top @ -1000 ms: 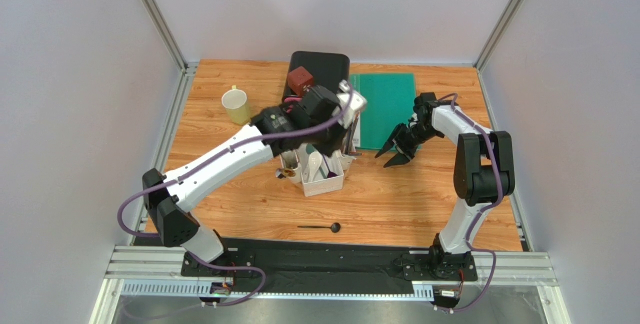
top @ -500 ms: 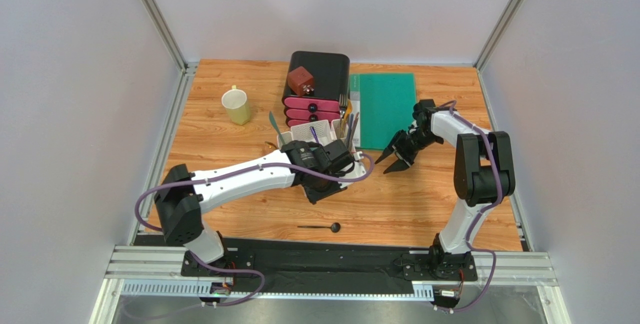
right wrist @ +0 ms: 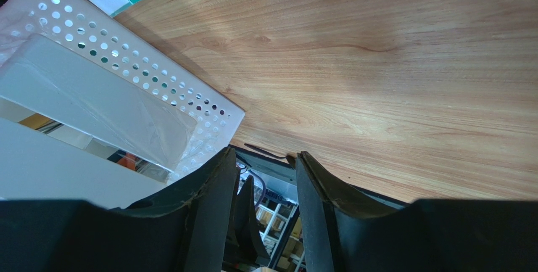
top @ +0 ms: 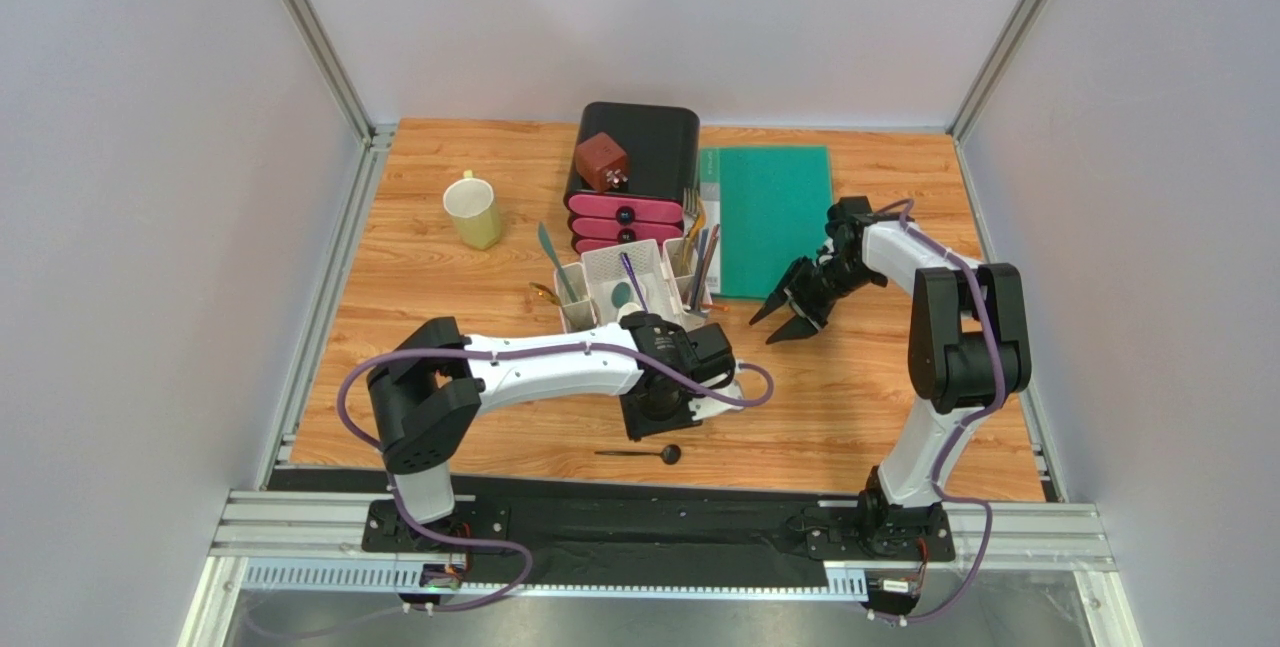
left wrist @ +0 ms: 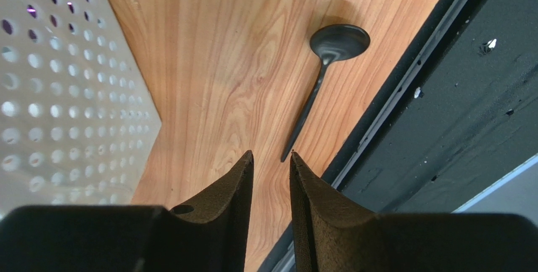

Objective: Sort the eating utensils into containers
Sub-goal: Pick up the spoon from the center of the board.

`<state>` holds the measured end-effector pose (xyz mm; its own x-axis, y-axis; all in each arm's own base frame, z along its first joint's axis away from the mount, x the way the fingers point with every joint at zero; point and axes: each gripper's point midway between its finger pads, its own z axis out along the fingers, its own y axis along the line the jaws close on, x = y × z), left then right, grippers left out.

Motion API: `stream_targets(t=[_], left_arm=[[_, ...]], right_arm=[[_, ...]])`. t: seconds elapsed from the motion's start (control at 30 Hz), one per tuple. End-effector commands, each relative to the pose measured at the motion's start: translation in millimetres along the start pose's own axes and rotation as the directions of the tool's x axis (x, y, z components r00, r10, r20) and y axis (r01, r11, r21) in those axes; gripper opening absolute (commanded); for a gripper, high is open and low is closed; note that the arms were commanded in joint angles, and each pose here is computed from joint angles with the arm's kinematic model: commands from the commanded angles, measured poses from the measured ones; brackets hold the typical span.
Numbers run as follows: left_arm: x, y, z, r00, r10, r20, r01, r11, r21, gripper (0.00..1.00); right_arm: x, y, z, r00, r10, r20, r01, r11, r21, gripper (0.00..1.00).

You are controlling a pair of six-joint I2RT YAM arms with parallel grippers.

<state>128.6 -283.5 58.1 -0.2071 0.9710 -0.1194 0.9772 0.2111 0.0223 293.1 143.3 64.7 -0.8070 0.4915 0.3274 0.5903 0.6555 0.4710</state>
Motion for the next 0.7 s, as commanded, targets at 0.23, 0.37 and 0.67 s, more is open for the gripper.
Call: stream_targets(t=[0.23, 0.37, 0.67], left_arm=[[10.2, -26.7, 11.2, 1.0, 0.022, -0.022, -0.02, 0.996, 0.09, 0.34], [9.7, -34.7, 20.5, 0.999, 0.029, -0.037, -0.025, 0.993, 0.117, 0.34], [2.2, -31.3, 37.2, 0.997, 0.054, -0.056, -0.048, 0.993, 0.105, 0.35]], right_arm=[[0.7, 6.1, -4.9, 1.0, -0.014, 0.005, 0.015, 0.999, -0.036, 0.45], [2.2, 7.1, -5.8, 1.0, -0.025, 0.006, 0.025, 0.999, -0.047, 0.45], [10.6, 2.3, -7.9, 0.999, -0.043, 0.019, 0.044, 0.997, -0.067, 0.45]])
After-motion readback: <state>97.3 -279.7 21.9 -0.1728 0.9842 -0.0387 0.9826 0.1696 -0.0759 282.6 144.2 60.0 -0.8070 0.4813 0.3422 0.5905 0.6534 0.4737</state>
